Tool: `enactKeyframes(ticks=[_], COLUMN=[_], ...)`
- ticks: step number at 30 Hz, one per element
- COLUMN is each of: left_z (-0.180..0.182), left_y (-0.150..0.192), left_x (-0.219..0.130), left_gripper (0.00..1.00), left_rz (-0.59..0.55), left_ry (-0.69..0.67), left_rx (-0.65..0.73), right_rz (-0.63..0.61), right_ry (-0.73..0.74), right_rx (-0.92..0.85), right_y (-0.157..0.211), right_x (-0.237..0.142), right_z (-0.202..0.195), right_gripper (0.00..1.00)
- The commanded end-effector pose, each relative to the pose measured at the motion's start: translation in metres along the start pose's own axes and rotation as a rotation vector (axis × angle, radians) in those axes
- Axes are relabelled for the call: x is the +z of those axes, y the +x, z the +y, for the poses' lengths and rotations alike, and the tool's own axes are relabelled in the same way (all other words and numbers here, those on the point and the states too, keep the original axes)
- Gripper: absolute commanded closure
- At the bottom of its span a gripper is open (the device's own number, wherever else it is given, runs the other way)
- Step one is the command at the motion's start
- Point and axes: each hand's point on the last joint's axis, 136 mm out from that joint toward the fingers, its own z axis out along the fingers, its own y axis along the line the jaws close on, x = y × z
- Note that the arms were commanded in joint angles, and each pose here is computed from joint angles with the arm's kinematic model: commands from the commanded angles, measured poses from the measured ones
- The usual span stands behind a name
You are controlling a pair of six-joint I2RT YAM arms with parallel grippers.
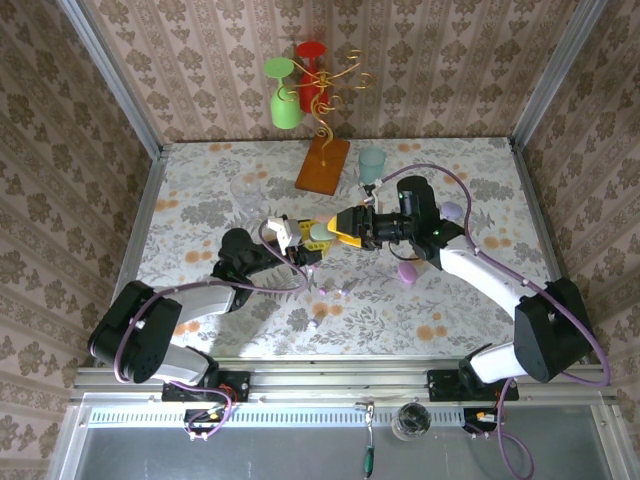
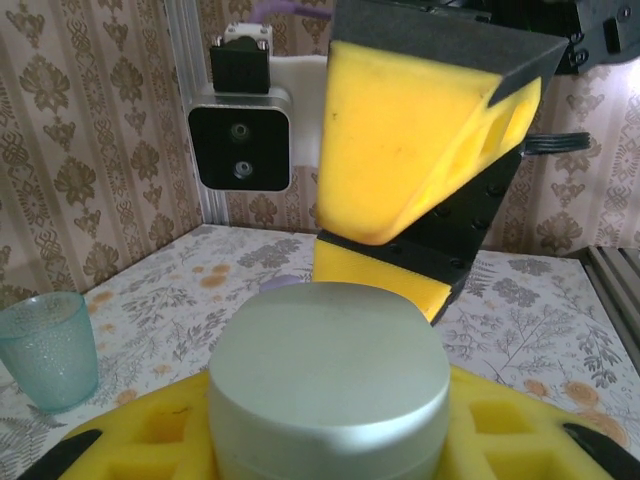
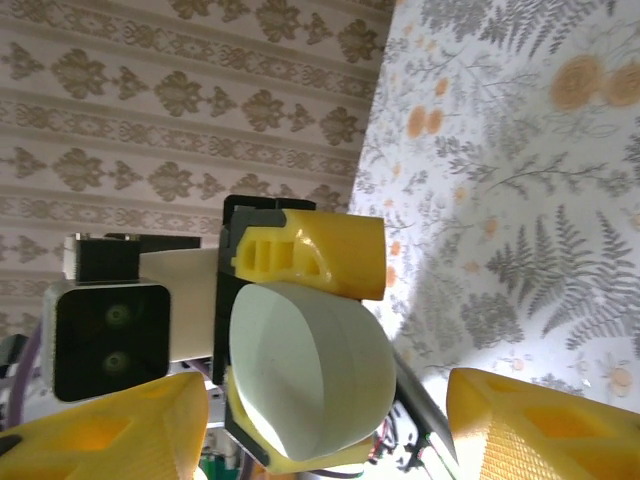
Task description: Insert the wireless bluetooth earbuds into the charging case
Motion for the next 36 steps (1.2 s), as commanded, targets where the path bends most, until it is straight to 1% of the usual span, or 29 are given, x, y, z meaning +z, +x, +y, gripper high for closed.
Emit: enactKeyframes(ticks=[1, 5, 12, 16, 18, 21, 24, 27, 28, 29, 31, 33, 36], left_z=[0.000, 0.000, -0.002, -0.002, -0.002, -0.003, -0.003, -0.001, -0.001, 0.000, -0.001, -0.003, -0.008], left_y=[-0.023, -0.025, -0.024, -0.023, -0.022, -0.022, -0.020, -0.019, -0.017, -0.016, -0.011, -0.004, 0.012], left_x=[0.001, 0.002, 0.001, 0.000, -0.001, -0.001, -0.001, -0.002, -0.003, -0.004, -0.007, -0.010, -0.014], left_gripper=[0.71, 0.71, 0.71, 0.71, 0.71, 0.71, 0.70, 0.63, 0.57, 0.49, 0.36, 0.26, 0.15], left_rz=[-0.069, -0.075, -0.072, -0.070, -0.067, -0.065, -0.060, -0.053, -0.047, -0.041, -0.017, 0.020, 0.115], left_ry=[-0.005, -0.011, -0.015, -0.024, -0.026, -0.022, -0.021, -0.027, -0.031, -0.036, -0.045, -0.047, -0.038], left_rx=[0.039, 0.044, 0.051, 0.054, 0.055, 0.057, 0.054, 0.050, 0.047, 0.047, 0.047, 0.042, 0.041], right_rz=[0.014, 0.022, 0.058, 0.061, 0.057, 0.053, 0.050, 0.025, 0.003, -0.016, -0.059, -0.088, -0.142], right_ry=[-0.141, -0.203, -0.234, -0.228, -0.222, -0.214, -0.209, -0.175, -0.150, -0.130, -0.093, -0.055, 0.005], right_rx=[0.008, 0.031, 0.034, 0.047, 0.059, 0.070, 0.074, 0.075, 0.078, 0.077, 0.095, 0.124, 0.163], right_y=[-0.001, -0.003, -0.003, -0.003, -0.004, -0.005, -0.005, -0.009, -0.012, -0.014, -0.020, -0.025, -0.033], right_x=[-0.002, 0.001, 0.011, 0.013, 0.014, 0.015, 0.016, 0.015, 0.013, 0.011, 0.006, 0.000, -0.009], right_z=[0.031, 0.039, 0.048, 0.044, 0.040, 0.035, 0.033, 0.024, 0.017, 0.011, -0.003, -0.019, -0.046], right_gripper=[0.37, 0.42, 0.48, 0.66, 0.73, 0.79, 0.81, 0.85, 0.87, 0.87, 0.87, 0.87, 0.87])
